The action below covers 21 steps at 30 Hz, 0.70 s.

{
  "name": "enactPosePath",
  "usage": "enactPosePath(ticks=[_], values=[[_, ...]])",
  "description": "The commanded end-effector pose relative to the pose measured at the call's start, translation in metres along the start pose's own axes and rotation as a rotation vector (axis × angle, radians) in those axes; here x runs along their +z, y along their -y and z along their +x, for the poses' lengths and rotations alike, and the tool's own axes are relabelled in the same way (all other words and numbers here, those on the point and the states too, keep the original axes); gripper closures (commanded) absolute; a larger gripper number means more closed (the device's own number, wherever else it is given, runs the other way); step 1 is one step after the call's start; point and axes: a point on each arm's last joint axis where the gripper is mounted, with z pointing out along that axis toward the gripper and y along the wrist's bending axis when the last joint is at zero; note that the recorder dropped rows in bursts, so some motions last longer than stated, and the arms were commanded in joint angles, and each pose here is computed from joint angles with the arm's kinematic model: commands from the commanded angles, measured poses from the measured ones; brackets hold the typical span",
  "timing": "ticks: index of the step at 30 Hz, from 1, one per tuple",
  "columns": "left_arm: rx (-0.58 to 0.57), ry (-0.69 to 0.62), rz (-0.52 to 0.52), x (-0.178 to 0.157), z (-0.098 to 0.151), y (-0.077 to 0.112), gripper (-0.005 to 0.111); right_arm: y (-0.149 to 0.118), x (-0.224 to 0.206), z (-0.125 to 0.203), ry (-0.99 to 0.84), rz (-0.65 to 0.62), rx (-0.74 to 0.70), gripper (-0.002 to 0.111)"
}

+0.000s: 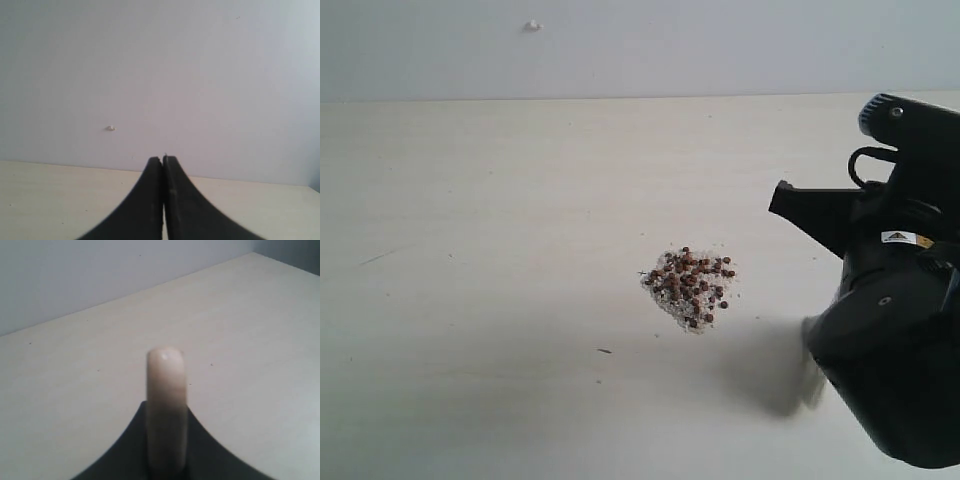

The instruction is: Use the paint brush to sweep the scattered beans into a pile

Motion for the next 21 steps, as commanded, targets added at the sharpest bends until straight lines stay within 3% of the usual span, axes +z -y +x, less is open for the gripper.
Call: enactPosePath(ticks=[1,3,8,13,17,19,21], values=[[0.001,0.0,0.0,-0.001,0.001,0.0,0.107,0.0,0.0,-0.003,0.009,0.002,-0.096,0.108],[0.001,0.0,0.0,-0.001,0.001,0.0,0.107,0.0,0.0,-0.003,0.009,0.002,-0.133,0.108],[0.001,0.0,0.0,-0.001,0.001,0.0,0.107,-0.004,0.0,-0.006,0.054,-0.033,-0.465,0.108],[0.001,0.0,0.0,-0.001,0.001,0.0,0.107,-0.005,0.0,-0.006,0.063,-0.033,-0.623,0.108],[0.001,0.0,0.0,-0.001,0.001,0.0,0.107,-0.007,0.0,-0.008,0.099,-0.045,-0.83,0.108],[0.001,0.0,0.0,-0.001,0.001,0.0,0.107,-0.009,0.0,-0.01,0.121,-0.056,-0.855,0.108],[0.001,0.0,0.0,-0.001,0.001,0.0,0.107,-0.014,-0.002,-0.013,0.187,-0.103,-0.791,0.108]])
